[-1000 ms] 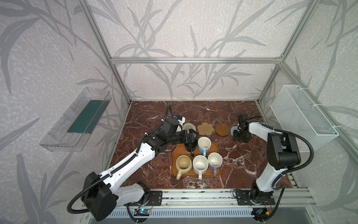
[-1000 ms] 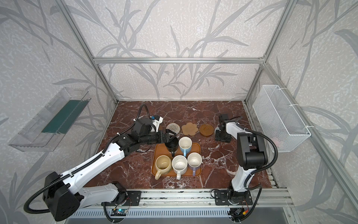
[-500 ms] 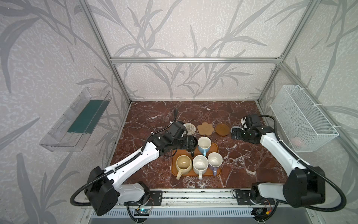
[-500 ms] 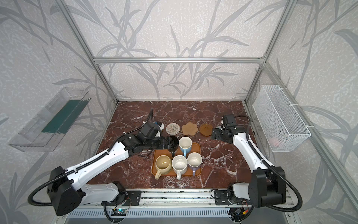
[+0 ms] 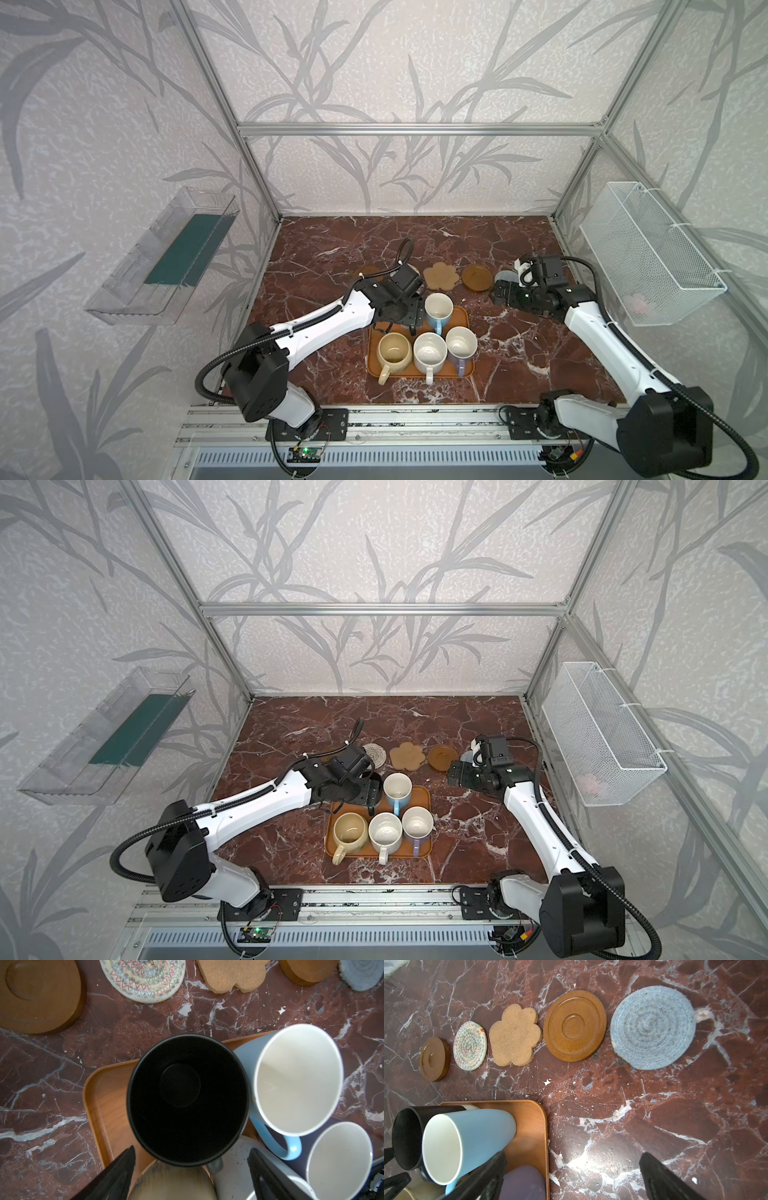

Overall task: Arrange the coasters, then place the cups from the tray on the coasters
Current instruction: 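Grasp the black mug rim with left gripper while right gripper draws back, then lift the black mug with left gripper toward right gripper while right gripper approaches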

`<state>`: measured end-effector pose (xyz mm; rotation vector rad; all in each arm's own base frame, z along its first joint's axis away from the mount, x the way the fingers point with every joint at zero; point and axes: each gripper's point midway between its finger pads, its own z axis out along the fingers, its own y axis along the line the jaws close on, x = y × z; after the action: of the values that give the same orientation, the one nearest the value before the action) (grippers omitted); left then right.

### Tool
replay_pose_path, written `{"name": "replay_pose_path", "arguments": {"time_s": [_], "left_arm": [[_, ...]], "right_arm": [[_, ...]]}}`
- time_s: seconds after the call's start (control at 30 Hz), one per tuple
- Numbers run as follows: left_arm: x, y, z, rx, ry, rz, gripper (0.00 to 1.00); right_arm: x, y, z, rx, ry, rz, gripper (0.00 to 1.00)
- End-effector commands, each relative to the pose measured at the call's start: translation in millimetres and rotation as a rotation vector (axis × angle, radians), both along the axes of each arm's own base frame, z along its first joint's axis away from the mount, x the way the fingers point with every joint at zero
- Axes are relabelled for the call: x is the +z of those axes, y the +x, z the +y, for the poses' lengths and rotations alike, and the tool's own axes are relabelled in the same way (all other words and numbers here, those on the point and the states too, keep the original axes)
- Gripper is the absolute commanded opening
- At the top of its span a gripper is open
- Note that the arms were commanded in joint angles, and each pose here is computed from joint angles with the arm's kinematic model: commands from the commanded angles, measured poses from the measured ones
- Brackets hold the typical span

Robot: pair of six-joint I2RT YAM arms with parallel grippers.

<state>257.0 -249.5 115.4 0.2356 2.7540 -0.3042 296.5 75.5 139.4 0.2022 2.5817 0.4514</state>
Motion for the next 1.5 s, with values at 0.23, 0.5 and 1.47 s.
{"name": "replay_pose_path", "arguments": {"time_s": [0.23,0.5,1.47], "left_arm": [[-17.1,4.8,1.4,0.011,0.070,0.003,0.76],[-26.3,7.1,-0.6,0.017,0.083,0.011,0.62],[-23.8,18.0,-5.2,0.050,0.043,-0.043,0.15]], "right_arm": [[17.1,-3.9,21.8,0.080,0.108,-0.069,0.99],[34.2,-11.6,47.3,0.190,0.243,-0.156,0.99],[24.7,-8.9,60.6,0.192,0.261,-0.171,0.99]]}}
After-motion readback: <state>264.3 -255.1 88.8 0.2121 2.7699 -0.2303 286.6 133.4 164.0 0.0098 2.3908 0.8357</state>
